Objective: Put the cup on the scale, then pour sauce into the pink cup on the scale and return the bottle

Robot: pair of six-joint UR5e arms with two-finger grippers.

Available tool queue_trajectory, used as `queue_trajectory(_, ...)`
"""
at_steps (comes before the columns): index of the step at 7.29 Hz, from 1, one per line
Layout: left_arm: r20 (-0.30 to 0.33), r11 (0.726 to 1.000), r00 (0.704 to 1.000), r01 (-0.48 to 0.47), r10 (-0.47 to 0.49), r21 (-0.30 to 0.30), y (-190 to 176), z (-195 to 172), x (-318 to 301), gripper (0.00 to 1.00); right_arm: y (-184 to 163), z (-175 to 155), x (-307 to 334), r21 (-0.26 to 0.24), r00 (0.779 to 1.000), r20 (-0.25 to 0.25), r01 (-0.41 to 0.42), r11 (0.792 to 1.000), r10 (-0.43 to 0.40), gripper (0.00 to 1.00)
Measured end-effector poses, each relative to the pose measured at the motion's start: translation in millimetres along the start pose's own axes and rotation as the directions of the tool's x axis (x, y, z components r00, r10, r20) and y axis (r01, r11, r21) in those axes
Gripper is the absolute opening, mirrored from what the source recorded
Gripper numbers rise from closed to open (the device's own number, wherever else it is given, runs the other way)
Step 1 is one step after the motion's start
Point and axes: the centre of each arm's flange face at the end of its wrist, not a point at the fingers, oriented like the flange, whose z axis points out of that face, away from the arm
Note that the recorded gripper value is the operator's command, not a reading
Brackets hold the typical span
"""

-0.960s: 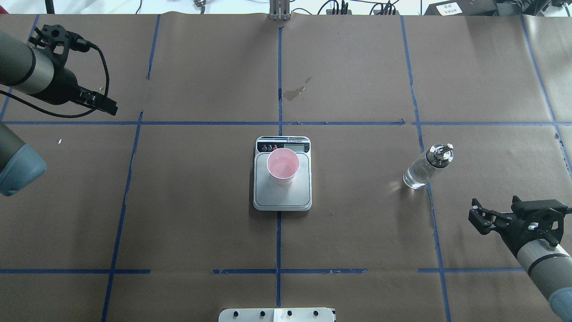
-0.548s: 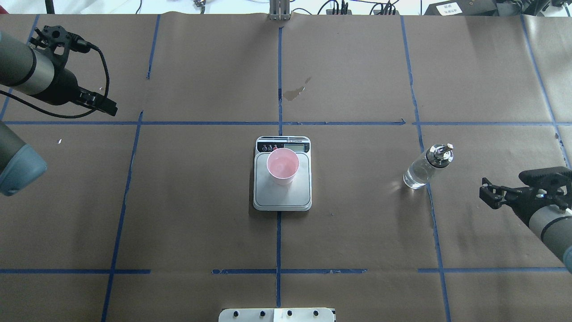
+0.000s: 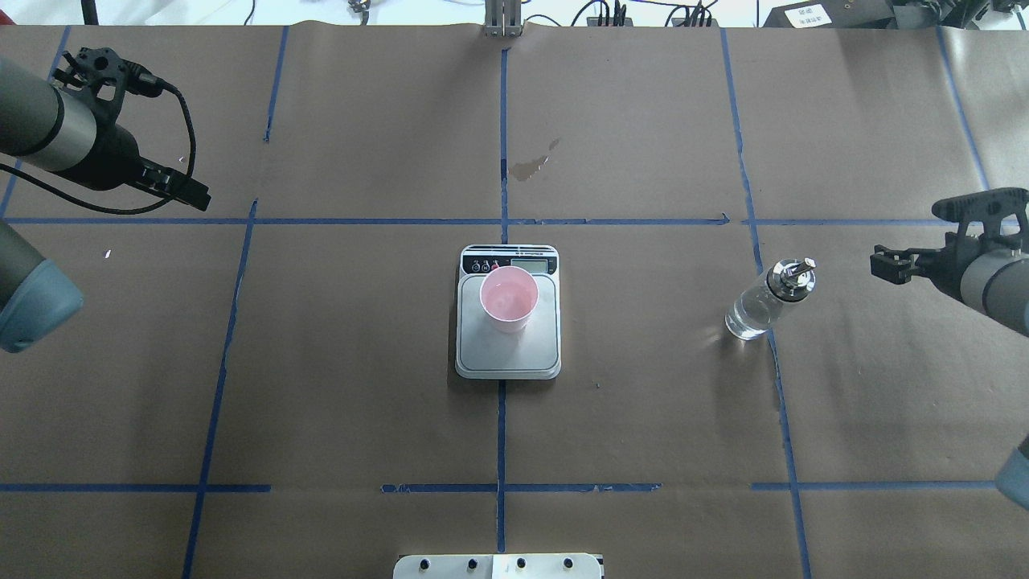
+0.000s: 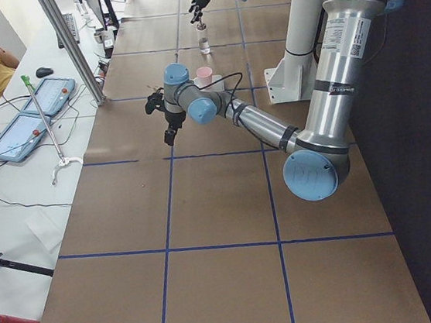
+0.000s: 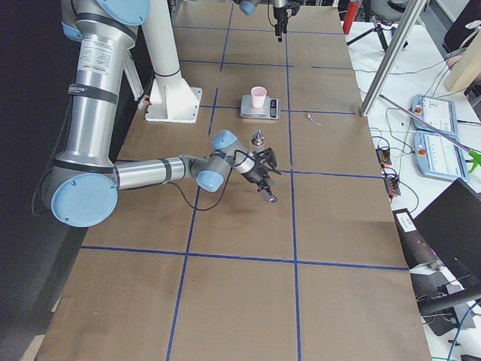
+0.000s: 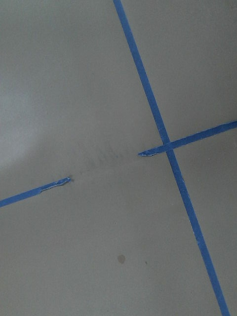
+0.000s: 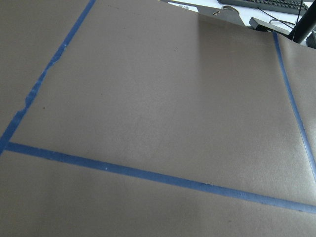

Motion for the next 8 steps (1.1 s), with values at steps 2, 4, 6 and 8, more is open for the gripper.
queue_trajectory(2, 0.001, 0.999, 0.999, -0.043, 0.043, -0.016, 2.7, -0.6, -30.0, 0.99, -72.7, -0.5, 26.6, -0.094, 0.999, 0.002, 0.051, 0.994, -0.051, 1.00)
queue_trajectory(4, -0.025, 0.995, 0.996, -0.087, 0.086, -0.041, 3.9, -12.7, -98.8, 0.99, -134.4, -10.7, 61.2, -0.227, 0.993, 0.029, 0.121, 0.966, -0.118, 1.00)
queue_trajectory(6, -0.010, 0.994, 0.995, -0.098, 0.097, -0.041, 7.7, -31.4, -183.8, 0.99, -157.5, -14.1, 115.5, -0.351, 0.985, 0.107, 0.164, 0.922, -0.135, 1.00)
queue_trajectory(8, -0.010, 0.999, 1.000, -0.029, 0.028, -0.045, 23.0, -46.6, -258.3, 0.99, -142.8, -0.4, 188.0, -0.450, 0.968, 0.207, 0.222, 0.865, -0.141, 1.00)
